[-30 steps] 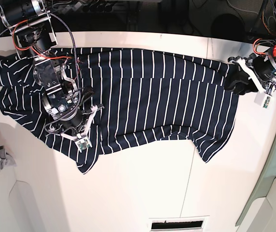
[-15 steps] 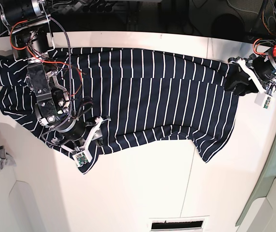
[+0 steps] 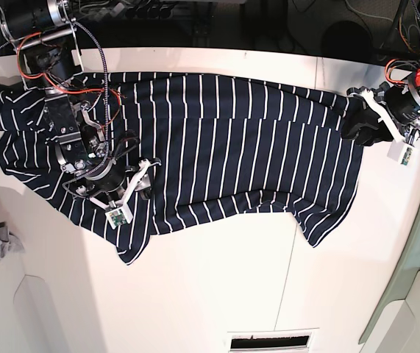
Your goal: Layout the t-shirt on the table in an organized manner, then fold the t-shirt properly
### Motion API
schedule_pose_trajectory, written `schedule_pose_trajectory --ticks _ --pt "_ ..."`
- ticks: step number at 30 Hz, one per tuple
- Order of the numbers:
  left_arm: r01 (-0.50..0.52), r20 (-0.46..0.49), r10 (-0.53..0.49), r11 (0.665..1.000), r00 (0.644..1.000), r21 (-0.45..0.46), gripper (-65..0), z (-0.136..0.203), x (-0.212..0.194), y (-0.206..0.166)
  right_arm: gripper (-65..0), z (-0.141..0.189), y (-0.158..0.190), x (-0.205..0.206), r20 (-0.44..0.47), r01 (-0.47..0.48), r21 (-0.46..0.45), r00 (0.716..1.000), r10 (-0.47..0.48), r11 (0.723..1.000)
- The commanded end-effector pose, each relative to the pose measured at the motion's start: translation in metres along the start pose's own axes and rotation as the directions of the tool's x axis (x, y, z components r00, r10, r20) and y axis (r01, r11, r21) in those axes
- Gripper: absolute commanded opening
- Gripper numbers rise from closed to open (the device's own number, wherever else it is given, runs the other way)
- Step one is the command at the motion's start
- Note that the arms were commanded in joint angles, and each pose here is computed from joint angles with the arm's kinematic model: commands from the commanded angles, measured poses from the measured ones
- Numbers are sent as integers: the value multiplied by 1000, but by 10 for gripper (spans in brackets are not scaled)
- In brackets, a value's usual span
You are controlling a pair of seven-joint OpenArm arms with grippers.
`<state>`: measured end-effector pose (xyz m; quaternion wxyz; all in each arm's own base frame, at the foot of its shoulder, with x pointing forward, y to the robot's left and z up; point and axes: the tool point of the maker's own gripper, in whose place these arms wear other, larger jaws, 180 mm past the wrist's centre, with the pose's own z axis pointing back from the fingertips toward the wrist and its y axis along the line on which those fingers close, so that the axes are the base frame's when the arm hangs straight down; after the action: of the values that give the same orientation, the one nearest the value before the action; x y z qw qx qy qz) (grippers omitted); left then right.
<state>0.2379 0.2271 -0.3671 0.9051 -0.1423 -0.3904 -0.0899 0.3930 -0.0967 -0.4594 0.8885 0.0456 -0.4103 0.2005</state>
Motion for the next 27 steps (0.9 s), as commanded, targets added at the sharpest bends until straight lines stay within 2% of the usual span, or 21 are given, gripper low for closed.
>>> schedule_pose_trajectory --ticks 1,15,16,20,25,27 --pt "15 43 -15 1000 999 -6 -379 4 13 1 -312 -1 -6 20 48 0 -11 999 1 1000" --pt "8 48 -7 1000 999 -13 -379 4 14 -1 -318 -5 14 29 68 21 17 997 -22 1000" --pt "8 48 -7 1000 999 -13 -379 4 14 -1 -343 -5 14 29 68 21 16 997 -22 1000" --pt "8 49 -7 1000 999 -13 -379 4 14 -1 -509 -5 14 29 68 20 17 997 -21 1000" --pt "7 49 -7 1000 999 -13 -379 4 14 0 -650 -5 13 32 87 1 10 996 -2 1000" --pt "7 49 -6 1000 999 -13 -379 4 14 -1 -650 -5 11 31 80 -28 0 996 28 1000"
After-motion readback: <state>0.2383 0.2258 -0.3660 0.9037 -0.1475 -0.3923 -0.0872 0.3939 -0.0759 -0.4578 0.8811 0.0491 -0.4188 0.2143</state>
